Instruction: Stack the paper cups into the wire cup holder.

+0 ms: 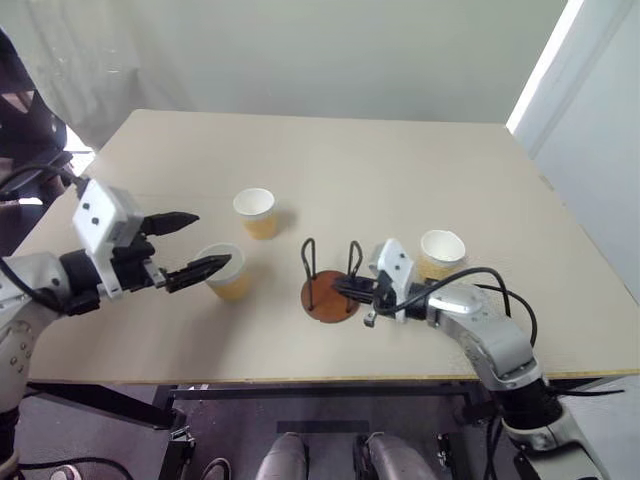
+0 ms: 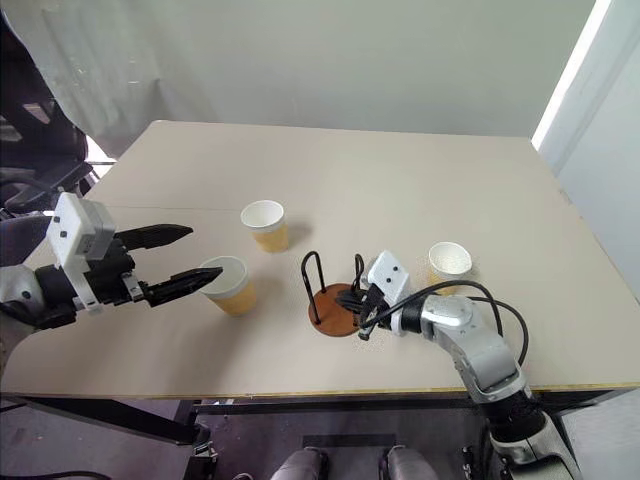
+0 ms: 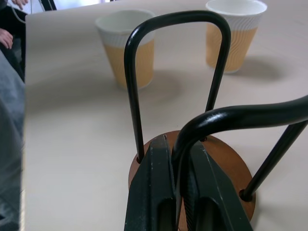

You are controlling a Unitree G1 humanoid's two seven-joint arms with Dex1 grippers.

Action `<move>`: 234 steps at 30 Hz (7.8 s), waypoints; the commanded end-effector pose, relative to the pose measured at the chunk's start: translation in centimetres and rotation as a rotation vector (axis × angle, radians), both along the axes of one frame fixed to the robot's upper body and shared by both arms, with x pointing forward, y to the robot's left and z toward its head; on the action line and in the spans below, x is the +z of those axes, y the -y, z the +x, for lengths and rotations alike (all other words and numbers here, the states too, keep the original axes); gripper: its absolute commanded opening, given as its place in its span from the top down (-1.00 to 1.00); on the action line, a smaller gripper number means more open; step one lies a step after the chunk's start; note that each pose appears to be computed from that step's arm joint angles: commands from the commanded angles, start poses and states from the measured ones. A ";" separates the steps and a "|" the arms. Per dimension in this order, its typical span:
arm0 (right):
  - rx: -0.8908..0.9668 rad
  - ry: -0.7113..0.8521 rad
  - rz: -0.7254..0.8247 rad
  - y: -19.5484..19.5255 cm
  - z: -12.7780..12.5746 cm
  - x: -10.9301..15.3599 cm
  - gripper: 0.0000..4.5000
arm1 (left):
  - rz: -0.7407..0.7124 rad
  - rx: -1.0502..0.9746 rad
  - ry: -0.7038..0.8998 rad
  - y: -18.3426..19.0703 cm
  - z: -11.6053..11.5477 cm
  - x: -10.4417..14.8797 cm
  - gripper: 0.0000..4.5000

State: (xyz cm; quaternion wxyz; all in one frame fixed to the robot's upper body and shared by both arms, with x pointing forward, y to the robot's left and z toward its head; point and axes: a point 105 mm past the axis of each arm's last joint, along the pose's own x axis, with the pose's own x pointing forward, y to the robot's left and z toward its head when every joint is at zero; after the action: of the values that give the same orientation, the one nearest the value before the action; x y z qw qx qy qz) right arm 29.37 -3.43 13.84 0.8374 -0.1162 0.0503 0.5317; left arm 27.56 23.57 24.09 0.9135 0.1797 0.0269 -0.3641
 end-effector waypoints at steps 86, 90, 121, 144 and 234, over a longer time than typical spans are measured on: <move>0.003 0.214 -0.764 14.6 6.5 5.1 -0.99 | -0.088 -0.328 0.087 6.2 -3.7 -0.4 -1.00; 0.018 0.205 -0.790 14.7 6.5 4.5 -0.99 | -0.118 -0.293 0.109 5.7 -3.9 -0.3 -1.00; 0.124 0.215 -0.911 13.7 6.0 1.2 0.87 | -0.203 -0.239 0.112 5.2 -4.3 -1.3 -1.00; 0.489 0.451 -0.304 3.0 -1.5 17.9 0.99 | -0.192 -0.243 0.091 5.1 -4.1 -1.8 -1.00; 0.542 0.526 -0.414 0.2 -0.3 16.2 -0.48 | -0.032 -0.147 0.073 2.5 -3.0 -0.9 -1.00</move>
State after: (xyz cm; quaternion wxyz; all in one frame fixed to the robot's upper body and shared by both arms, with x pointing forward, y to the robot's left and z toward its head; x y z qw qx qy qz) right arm 29.45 -2.88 26.91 0.5975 -0.4315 -0.0416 0.6745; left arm 24.39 20.45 22.18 0.8879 0.1627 -0.0207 -0.4299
